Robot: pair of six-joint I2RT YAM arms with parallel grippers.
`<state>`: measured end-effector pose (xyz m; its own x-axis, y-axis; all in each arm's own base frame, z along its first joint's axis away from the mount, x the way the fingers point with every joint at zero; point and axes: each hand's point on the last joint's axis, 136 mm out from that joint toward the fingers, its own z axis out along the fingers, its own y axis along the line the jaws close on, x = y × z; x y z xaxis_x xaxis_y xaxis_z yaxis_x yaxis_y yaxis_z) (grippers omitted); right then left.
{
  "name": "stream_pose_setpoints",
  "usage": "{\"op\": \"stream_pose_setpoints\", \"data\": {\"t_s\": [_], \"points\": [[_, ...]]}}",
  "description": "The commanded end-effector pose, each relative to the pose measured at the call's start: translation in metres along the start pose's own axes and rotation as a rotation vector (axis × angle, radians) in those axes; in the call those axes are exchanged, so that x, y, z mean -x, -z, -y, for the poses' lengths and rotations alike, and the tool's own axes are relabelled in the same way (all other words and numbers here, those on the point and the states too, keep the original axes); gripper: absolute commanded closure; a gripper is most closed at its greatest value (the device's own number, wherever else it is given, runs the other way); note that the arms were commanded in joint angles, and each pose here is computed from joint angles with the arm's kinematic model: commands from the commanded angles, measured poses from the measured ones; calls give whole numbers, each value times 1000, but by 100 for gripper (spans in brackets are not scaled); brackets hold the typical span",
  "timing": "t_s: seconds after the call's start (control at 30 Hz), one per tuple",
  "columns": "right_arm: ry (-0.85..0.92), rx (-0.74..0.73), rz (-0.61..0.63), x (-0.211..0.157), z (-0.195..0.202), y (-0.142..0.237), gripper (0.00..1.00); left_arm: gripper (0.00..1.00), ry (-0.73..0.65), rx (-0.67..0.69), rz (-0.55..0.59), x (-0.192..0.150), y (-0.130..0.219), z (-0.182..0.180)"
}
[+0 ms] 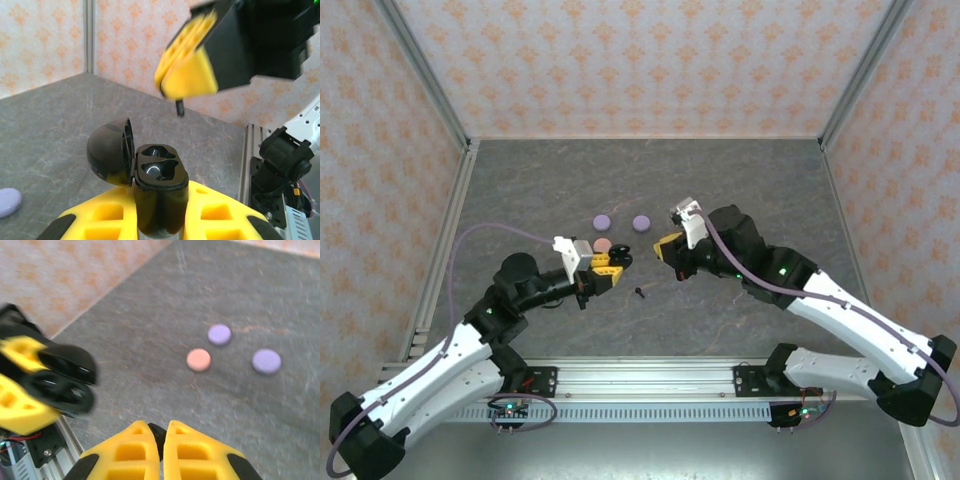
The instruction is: Insert the wireless bluetooth earbuds into the charging case
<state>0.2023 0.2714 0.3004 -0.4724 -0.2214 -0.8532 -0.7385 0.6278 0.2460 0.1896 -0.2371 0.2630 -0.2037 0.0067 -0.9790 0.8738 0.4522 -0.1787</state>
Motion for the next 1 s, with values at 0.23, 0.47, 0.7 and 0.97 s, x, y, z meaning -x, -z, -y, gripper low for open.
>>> {"op": "stream_pose_setpoints", "data": {"t_s": [0.23, 0.47, 0.7, 0.97], "points": [[249, 200, 182, 43, -56, 20, 94, 100, -13, -89, 49, 23, -9, 17], [279, 217, 179, 42, -65, 7, 94, 100, -14, -103, 46, 23, -14, 19], [288, 193, 133, 33, -60, -7, 94, 100, -17, -106, 44, 24, -16, 20], [282, 181, 117, 28, -57, -13, 95, 100, -20, -109, 46, 25, -16, 21]]}}
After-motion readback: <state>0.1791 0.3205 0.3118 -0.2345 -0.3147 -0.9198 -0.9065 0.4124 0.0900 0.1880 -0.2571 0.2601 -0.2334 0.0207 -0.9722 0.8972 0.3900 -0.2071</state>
